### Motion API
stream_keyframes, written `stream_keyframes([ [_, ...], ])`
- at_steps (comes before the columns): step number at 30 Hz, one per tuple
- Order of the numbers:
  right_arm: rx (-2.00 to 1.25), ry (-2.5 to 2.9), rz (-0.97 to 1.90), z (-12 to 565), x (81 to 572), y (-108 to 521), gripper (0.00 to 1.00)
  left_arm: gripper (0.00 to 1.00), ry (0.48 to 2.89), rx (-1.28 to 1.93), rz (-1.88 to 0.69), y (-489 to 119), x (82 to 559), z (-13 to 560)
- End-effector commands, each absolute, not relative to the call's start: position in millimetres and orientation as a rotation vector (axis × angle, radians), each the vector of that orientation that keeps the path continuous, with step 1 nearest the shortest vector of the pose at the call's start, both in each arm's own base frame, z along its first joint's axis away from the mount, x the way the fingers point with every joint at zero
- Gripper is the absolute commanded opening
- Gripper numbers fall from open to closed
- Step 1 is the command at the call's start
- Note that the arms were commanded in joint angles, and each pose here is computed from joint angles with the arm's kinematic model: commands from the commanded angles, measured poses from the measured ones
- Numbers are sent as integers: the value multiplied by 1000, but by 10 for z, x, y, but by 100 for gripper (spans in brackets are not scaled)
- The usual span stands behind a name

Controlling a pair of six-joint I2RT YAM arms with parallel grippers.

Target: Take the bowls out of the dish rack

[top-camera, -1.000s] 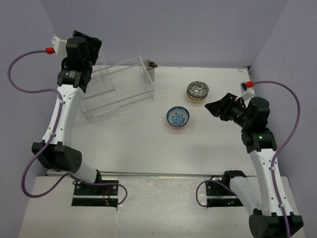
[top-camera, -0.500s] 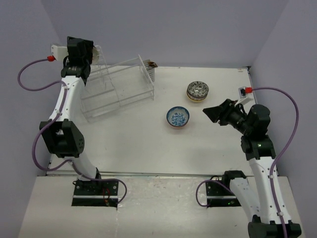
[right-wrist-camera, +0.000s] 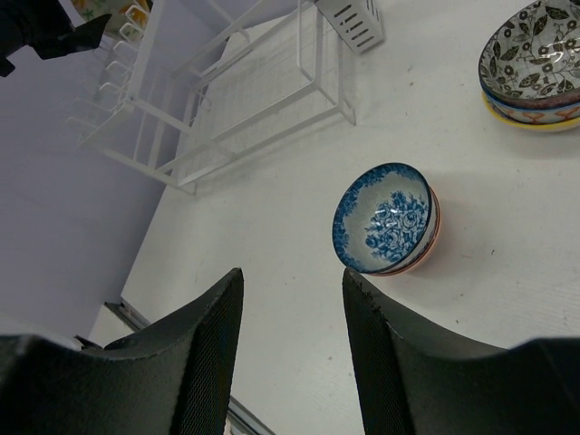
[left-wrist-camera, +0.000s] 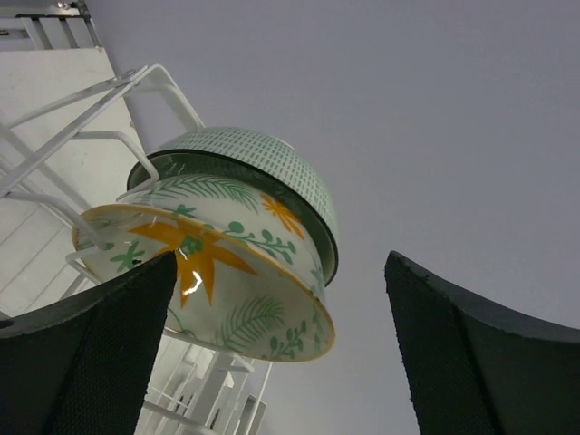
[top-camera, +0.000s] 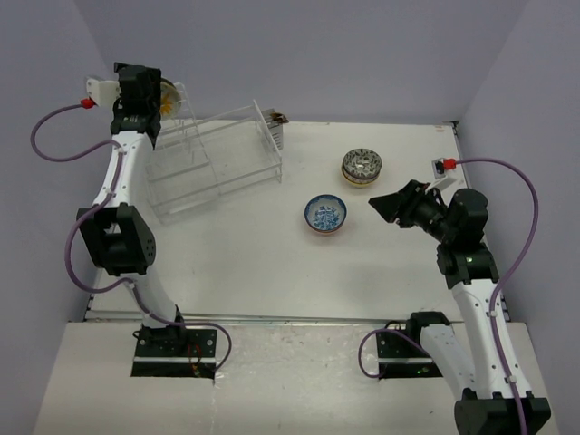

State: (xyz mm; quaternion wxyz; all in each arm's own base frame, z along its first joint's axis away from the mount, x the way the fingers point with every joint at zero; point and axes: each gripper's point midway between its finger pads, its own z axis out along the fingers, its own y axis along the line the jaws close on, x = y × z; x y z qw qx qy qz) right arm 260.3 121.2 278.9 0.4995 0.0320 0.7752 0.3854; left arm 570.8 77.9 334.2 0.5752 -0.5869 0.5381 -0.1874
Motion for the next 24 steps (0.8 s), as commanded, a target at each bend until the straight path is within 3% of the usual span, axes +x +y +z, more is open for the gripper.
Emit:
stream_keyframes([
  [1, 44, 1824, 943, 2900, 2620, 1232, 49, 92, 1222, -1387, -410, 912, 5716, 3388],
  [3, 43, 1827, 941, 2889, 2623, 1231, 49, 89, 1215, -1381, -421, 912, 5738, 3402],
  [4, 45, 1822, 939, 2899, 2626, 1226, 49, 74, 1213, -1378, -431, 903, 5757, 3403],
  [7, 50, 1823, 936, 2887, 2636, 1220, 49, 51, 1203, -1356, -472, 862, 5786, 3463],
  [10, 48, 1824, 939, 2890, 2636, 1226, 49, 35, 1187, -1359, -494, 853, 5791, 3486],
  [12, 48, 1821, 937, 2894, 2633, 1224, 49, 34, 1177, -1350, -506, 845, 5800, 3516],
  [17, 50, 1820, 932, 2886, 2637, 1216, 49, 0, 1158, -1319, -560, 797, 5804, 3636],
  [24, 50, 1813, 930, 2894, 2626, 1214, 49, 0, 1163, -1313, -582, 758, 5807, 3637],
])
